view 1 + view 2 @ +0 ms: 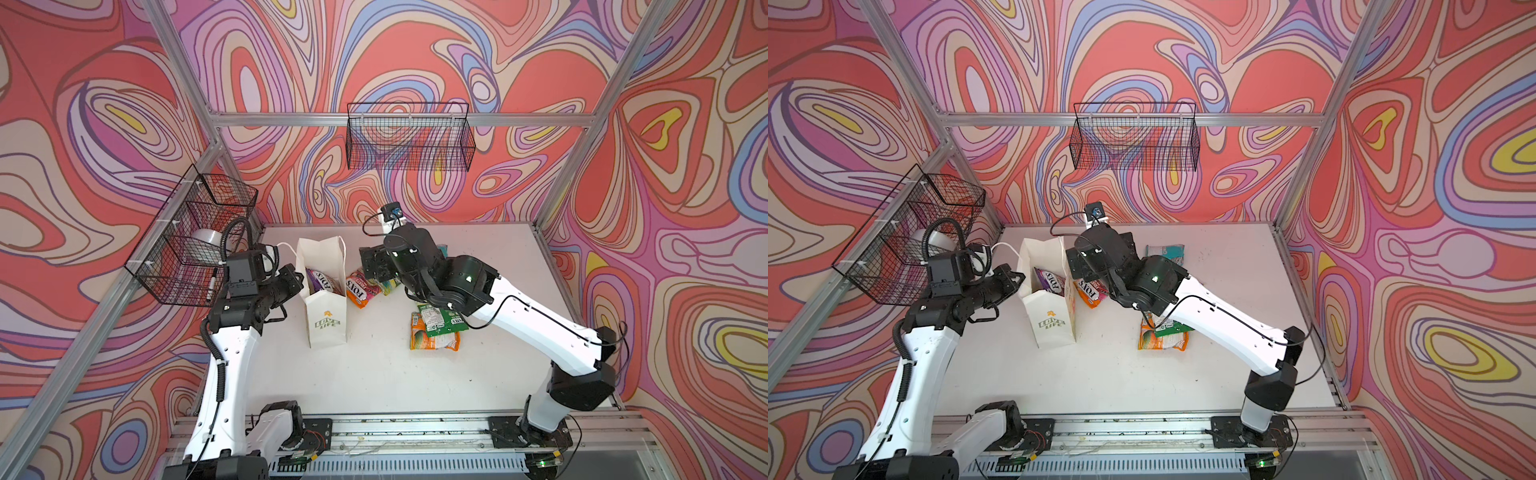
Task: Place the snacks into the paper bag
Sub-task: 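Move the right gripper back to the teal snack bag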
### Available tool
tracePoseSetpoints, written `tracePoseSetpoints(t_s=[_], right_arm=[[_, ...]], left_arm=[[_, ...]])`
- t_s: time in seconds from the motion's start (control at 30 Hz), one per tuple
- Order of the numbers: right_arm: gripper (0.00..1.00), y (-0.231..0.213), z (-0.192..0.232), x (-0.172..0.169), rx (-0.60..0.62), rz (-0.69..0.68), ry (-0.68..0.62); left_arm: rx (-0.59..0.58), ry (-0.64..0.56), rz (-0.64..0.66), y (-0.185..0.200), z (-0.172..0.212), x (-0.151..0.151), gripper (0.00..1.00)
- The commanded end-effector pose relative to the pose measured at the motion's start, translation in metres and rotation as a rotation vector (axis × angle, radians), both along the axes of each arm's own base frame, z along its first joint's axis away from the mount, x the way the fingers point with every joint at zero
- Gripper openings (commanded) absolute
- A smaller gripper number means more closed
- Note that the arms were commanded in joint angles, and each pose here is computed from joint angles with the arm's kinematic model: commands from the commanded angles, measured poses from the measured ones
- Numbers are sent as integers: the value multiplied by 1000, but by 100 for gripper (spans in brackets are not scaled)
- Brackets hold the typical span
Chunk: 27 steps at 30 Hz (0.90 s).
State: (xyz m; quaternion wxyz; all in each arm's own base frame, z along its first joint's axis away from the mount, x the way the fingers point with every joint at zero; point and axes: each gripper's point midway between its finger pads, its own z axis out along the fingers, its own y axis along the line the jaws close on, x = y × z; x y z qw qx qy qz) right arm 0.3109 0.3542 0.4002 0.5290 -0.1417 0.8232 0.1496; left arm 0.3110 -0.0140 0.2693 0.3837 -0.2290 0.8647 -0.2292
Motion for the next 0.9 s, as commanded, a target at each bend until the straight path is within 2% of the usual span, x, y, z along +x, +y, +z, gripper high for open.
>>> tracePoseSetpoints(t_s=[0.0, 0.2, 0.37, 0.5, 0.67, 0.87], right_arm=[[98, -41, -23, 15, 23, -86, 94], [98, -96, -92, 49, 79, -185, 283], [98, -111, -144, 71, 48, -241, 381], [98, -144, -190, 93, 157, -304, 503], [98, -182, -234, 119, 220, -400, 567], [98, -221, -285, 174, 303, -468, 624]], left_arm=[[64, -14, 33, 11, 10, -6, 0], [141, 20, 67, 23, 3, -16, 0], [182, 33, 92, 30, -2, -20, 0], [187, 32, 94, 31, -4, -21, 0], [152, 21, 70, 24, -5, -18, 0], [135, 9, 61, 21, -4, -17, 0]])
